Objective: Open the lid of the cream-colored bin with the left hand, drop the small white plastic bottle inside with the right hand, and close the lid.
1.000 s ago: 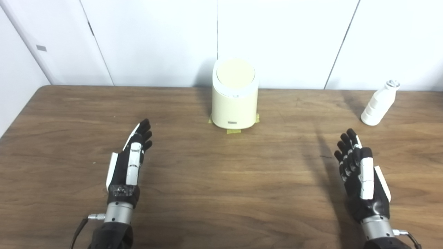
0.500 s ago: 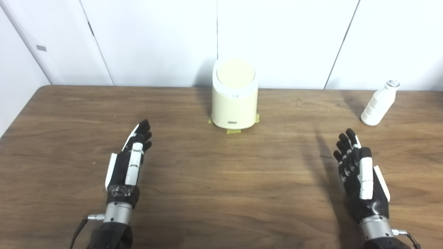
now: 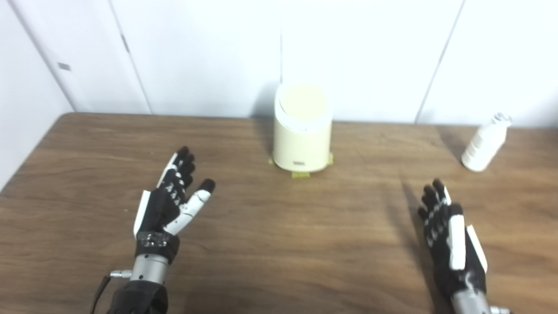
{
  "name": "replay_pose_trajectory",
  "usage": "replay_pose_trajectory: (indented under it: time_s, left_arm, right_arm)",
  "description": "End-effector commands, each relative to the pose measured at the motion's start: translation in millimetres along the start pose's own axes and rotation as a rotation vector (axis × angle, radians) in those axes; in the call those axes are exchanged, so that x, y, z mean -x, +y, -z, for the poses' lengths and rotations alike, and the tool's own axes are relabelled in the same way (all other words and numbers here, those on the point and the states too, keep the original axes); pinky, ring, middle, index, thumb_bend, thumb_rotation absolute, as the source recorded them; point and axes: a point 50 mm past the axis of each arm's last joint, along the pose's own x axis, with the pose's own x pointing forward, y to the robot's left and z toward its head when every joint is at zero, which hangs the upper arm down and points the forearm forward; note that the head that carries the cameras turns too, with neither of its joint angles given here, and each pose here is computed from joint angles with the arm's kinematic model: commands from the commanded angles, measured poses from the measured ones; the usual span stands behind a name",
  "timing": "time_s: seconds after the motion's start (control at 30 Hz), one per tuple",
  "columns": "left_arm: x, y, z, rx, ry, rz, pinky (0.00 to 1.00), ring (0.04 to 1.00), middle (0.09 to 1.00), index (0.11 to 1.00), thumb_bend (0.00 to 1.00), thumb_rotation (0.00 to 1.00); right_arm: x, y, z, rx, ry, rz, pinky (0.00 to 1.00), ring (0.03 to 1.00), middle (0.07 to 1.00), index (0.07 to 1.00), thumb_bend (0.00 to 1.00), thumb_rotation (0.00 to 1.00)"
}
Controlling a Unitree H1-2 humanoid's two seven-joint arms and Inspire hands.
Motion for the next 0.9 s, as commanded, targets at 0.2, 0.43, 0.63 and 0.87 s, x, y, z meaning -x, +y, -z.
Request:
replay_pose_trajectory:
  time_s: [0.2,0.43,0.63,0.87]
  left_arm:
    - [-52.3,-16.8,-45.3,-0.104,-0.111,-0.002,0.91,0.938,0.946,0.982,0.79,0.33]
    - [-87.2,-27.0,-65.3,-0.217,-0.119,0.038,0.92,0.945,0.958,1.0,0.87,0.39]
    - [-112.2,-38.5,-73.5,-0.266,-0.134,0.071,0.9,0.939,0.956,0.987,0.86,0.36]
    - [-145.9,-57.5,-84.1,-0.343,-0.161,0.104,0.86,0.927,0.951,0.971,0.83,0.32]
  right_arm:
    - [17.6,-1.3,14.6,-0.016,0.009,0.017,0.98,1.0,0.975,0.992,0.58,1.0]
    - [15.9,1.7,20.6,-0.015,0.003,-0.001,0.97,0.995,0.969,0.998,0.56,1.0]
    - [14.7,4.0,26.1,-0.017,0.002,0.0,0.98,0.989,0.968,0.993,0.57,1.0]
    - [11.9,6.5,30.8,-0.015,0.005,0.001,1.0,0.993,0.97,0.996,0.59,1.0]
